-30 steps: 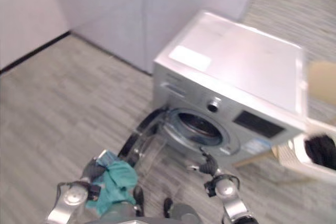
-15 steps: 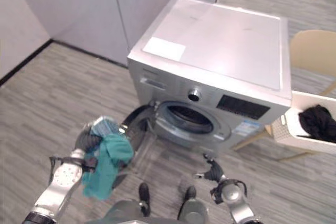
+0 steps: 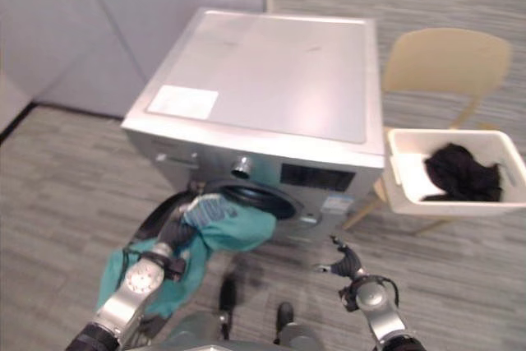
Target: Grab the laundry basket,head to the washer,open it,put in the laundry and shut it.
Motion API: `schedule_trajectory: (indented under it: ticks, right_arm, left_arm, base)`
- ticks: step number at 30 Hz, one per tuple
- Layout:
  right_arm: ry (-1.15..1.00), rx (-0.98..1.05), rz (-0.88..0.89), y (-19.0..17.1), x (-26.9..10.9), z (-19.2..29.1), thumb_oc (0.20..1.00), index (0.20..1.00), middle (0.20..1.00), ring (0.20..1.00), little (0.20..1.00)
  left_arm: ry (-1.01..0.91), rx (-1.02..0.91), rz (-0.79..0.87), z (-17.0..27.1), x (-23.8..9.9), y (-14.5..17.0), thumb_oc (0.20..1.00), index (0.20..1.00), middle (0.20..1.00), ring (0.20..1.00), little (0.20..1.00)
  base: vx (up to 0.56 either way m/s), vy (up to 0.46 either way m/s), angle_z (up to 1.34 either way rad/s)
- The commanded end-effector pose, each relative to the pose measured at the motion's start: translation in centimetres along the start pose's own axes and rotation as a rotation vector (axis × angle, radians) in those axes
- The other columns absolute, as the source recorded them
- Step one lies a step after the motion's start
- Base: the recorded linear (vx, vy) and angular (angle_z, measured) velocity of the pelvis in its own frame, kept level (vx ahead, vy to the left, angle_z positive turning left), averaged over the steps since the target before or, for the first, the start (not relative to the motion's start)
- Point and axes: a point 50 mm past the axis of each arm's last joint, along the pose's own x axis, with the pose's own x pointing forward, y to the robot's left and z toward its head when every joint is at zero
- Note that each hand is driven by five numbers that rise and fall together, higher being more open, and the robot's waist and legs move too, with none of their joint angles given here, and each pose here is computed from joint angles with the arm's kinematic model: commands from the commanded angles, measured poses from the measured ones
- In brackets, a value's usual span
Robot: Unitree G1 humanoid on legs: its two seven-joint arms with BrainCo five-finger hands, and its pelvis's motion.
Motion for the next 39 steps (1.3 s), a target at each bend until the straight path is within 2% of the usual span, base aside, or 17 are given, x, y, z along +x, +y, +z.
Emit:
schedule_trajectory:
  ticks: [1,7,13,16,17,20,21,22,23,24,27,28,30,36,37,38,39]
  right_arm:
    - [-0.095,0.038,-0.043,-0.4,0.8,2.6,1.0,1.0,1.0,1.0,1.0]
    - [-0.189,0.092,-0.115,-1.2,1.6,5.7,1.0,1.0,1.0,1.0,1.0]
    - [-0.339,0.136,-0.178,-2.2,2.0,10.2,1.0,1.0,1.0,1.0,1.0]
    - [-0.428,0.152,-0.206,-2.7,1.8,12.4,1.0,1.0,1.0,1.0,1.0]
    - [-0.476,0.166,-0.224,-3.1,1.6,13.4,1.0,1.0,1.0,1.0,1.0]
    - [-0.52,0.182,-0.233,-3.4,1.3,14.2,1.0,1.0,1.0,1.0,1.0]
    - [-0.549,0.189,-0.233,-3.5,1.0,14.4,1.0,1.0,1.0,1.0,1.0]
    - [-0.551,0.19,-0.233,-3.5,1.0,14.5,1.0,1.0,1.0,1.0,1.0]
    - [-0.568,0.202,-0.23,-3.5,0.9,14.6,1.0,1.0,1.0,1.0,1.0]
    - [-0.571,0.204,-0.231,-3.6,0.9,14.7,1.0,1.0,1.0,1.0,1.0]
    - [-0.611,0.208,-0.205,-3.5,0.8,15.1,1.0,1.0,1.0,1.0,1.0]
    - [-0.612,0.209,-0.205,-3.5,0.8,15.2,1.0,1.0,1.0,1.0,1.0]
    - [-0.64,0.211,-0.177,-3.4,0.6,15.5,1.0,1.0,1.0,1.0,1.0]
    - [-0.671,0.224,-0.162,-4.0,0.3,15.6,1.0,1.0,1.0,1.0,1.0]
    - [-0.682,0.219,-0.168,-4.3,0.2,15.6,1.0,1.0,1.0,1.0,1.0]
    - [-0.683,0.216,-0.169,-4.4,0.1,15.6,1.0,1.0,1.0,1.0,1.0]
    - [-0.684,0.214,-0.168,-4.4,0.1,15.6,1.0,1.0,1.0,1.0,1.0]
  left_arm:
    - [-0.16,0.054,0.081,4.0,1.6,2.1,0.2,0.2,0.2,0.2,0.2]
    - [-0.199,0.018,0.219,5.7,3.1,4.3,0.2,0.2,0.2,0.2,0.2]
    - [-0.311,-0.009,0.333,9.7,4.8,6.0,0.2,0.2,0.2,0.2,0.2]
    - [-0.387,-0.052,0.412,12.5,5.7,7.4,0.2,0.2,0.2,0.2,0.2]
    - [-0.445,-0.079,0.471,15.0,6.2,8.9,0.2,0.2,0.2,0.2,0.2]
    - [-0.525,-0.084,0.537,18.3,6.2,11.0,0.2,0.2,0.2,0.2,0.2]
    - [-0.6,-0.069,0.62,21.4,5.6,13.4,0.2,0.2,0.2,0.2,0.2]
    - [-0.602,-0.069,0.62,21.5,5.7,13.4,0.2,0.2,0.2,0.2,0.2]
    - [-0.705,-0.034,0.708,25.7,4.4,15.8,0.2,0.2,0.2,0.2,0.2]
    - [-0.708,-0.033,0.708,25.9,4.4,15.9,0.2,0.2,0.2,0.2,0.2]
    - [-0.92,0.083,0.847,33.1,0.8,18.3,0.2,0.2,0.2,0.2,0.2]
    - [-0.922,0.085,0.848,33.2,0.7,18.3,0.2,0.2,0.2,0.2,0.2]
    - [-1.044,0.173,0.963,37.1,-2.1,19.1,0.2,0.2,0.2,0.2,0.2]
    - [-1.077,0.328,1.189,40.9,-5.8,21.8,0.2,0.2,0.2,0.2,0.2]
    - [-1.039,0.395,1.206,41.1,-5.7,22.2,0.893,0.893,0.893,0.893,0.893]
    - [-1.023,0.411,1.196,40.9,-5.5,22.2,1.0,1.0,1.0,1.0,1.0]
    - [-1.011,0.426,1.187,40.7,-5.2,22.2,1.0,1.0,1.0,1.0,1.0]
  base:
    - [-0.33,0.147,-0.58]
    - [-0.18,0.019,-0.58]
    - [-0.1,0.018,-0.3]
    - [-0.05,0.011,-0.31]
    - [0.0,0.007,-0.24]
    - [0.03,0.001,-0.28]
    - [0.05,0.009,-0.1]
    - [0.09,0.021,-0.06]
    - [0.06,0.007,-0.04]
    - [0.08,0.014,-0.02]
    - [0.08,0.002,-0.08]
    - [0.07,-0.014,-0.07]
    - [0.08,-0.012,-0.02]
    - [0.01,-0.005,-0.01]
    - [-0.03,-0.003,-0.04]
    - [0.0,0.0,0.0]
    - [0.0,0.0,0.0]
